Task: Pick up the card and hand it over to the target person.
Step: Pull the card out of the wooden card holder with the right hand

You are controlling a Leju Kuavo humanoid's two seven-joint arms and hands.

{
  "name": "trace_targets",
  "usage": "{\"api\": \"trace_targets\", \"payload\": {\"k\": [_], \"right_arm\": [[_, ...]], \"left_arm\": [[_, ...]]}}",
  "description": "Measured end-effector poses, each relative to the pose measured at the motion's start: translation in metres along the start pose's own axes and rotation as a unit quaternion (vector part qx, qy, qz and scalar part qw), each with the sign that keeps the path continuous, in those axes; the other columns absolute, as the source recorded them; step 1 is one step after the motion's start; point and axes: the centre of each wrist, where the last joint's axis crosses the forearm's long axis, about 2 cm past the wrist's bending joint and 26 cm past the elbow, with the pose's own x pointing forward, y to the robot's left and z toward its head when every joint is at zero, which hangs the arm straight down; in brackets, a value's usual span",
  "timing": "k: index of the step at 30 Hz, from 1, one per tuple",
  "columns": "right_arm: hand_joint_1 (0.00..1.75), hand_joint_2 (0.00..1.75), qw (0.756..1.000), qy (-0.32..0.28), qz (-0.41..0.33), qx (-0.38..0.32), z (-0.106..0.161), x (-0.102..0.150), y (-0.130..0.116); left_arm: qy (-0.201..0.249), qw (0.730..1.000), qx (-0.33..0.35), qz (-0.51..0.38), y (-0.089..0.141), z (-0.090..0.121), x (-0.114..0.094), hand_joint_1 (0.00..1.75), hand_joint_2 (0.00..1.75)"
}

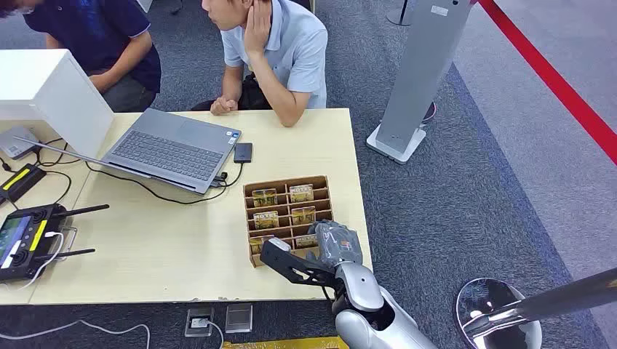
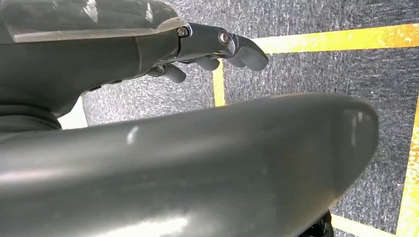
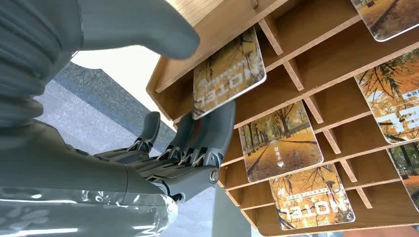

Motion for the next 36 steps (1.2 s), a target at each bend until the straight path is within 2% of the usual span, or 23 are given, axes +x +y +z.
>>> {"api": "trace_targets", "payload": {"k": [9,17,29,36], "right_arm": [[1.19,1.75,1.0,-0.003,0.0,-0.001,0.001,0.001,-0.001],[1.54,1.75,1.0,-0.006,-0.001,-0.001,0.001,0.002,-0.001],[1.55,1.75,0.999,-0.032,-0.007,-0.019,0.005,0.005,-0.007],[1.55,1.75,0.993,-0.079,-0.028,-0.087,0.016,0.006,-0.041]], "left_arm": [[-0.001,1.0,0.001,-0.001,0.0,0.0,0.0,0.0,0.0],[-0.002,1.0,0.003,-0.003,0.001,0.0,0.0,0.0,0.0],[-0.004,1.0,0.008,0.008,0.002,0.0,0.0,0.0,0.0],[-0.006,1.0,0.005,0.013,0.002,0.0,0.0,0.0,0.0]]}}
